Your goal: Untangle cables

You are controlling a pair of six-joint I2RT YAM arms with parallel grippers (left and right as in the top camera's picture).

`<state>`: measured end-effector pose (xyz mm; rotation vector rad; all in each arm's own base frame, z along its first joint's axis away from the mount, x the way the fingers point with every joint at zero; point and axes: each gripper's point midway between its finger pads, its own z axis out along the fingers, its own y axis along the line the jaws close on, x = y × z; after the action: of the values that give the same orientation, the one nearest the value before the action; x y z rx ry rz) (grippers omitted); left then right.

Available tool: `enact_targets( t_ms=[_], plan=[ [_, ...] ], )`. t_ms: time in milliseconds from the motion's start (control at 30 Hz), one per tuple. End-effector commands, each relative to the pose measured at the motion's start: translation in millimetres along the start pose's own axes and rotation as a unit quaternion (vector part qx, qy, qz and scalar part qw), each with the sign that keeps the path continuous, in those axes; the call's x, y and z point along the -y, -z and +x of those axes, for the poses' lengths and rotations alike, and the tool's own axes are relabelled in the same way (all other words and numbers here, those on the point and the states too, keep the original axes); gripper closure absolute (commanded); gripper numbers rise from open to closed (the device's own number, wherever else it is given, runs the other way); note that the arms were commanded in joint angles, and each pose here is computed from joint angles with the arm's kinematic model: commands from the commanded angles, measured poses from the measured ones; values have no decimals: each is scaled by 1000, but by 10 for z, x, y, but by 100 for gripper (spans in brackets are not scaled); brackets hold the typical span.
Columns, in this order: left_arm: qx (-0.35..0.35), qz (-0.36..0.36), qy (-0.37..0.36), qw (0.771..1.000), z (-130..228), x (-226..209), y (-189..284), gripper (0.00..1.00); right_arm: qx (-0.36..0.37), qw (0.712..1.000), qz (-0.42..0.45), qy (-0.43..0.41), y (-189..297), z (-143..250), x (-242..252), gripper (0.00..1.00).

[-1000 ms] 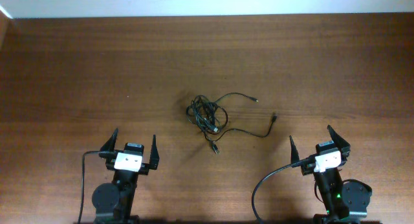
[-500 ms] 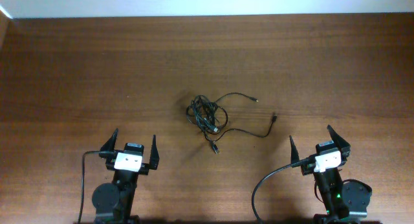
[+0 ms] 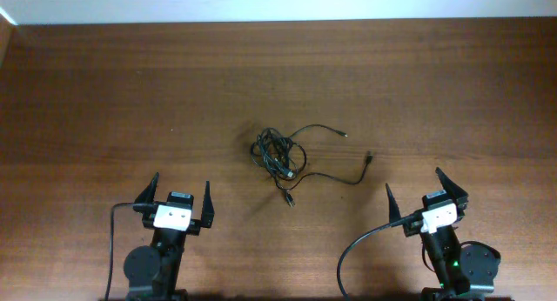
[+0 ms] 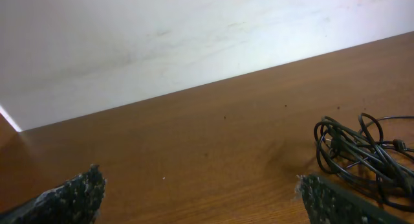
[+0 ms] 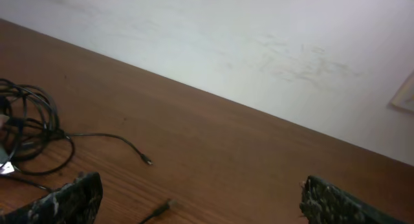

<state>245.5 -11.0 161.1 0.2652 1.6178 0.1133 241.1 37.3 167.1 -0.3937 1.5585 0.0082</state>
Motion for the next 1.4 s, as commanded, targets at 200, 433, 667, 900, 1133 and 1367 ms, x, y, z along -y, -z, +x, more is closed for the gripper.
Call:
enact_targets(
  t_ms=[200, 433, 667, 900, 1133, 1367],
  plan=[
    [16, -12, 0, 1000, -206, -79, 31, 1, 20, 1000, -8, -21, 97, -409, 31, 1],
    [19, 38, 1, 999, -854, -81, -50, 1, -5, 999, -18, -30, 272, -1168, 153, 1],
    [-63, 139, 29, 988, -1461, -20, -410, 1, -116, 990, -43, -71, 354, -1643, 248, 1],
    [-232, 204, 84, 947, -1645, -26, -844, 1, -262, 947, -118, -141, 157, -1749, 201, 1],
    [-340, 276, 168, 883, -1157, 285, -1015, 1, -305, 888, -254, -231, -302, -1688, -85, 1],
    [-490, 221, 168, 826, -330, 694, -1244, 34, -372, 845, -261, -282, -630, -1268, -93, 14]
  ],
)
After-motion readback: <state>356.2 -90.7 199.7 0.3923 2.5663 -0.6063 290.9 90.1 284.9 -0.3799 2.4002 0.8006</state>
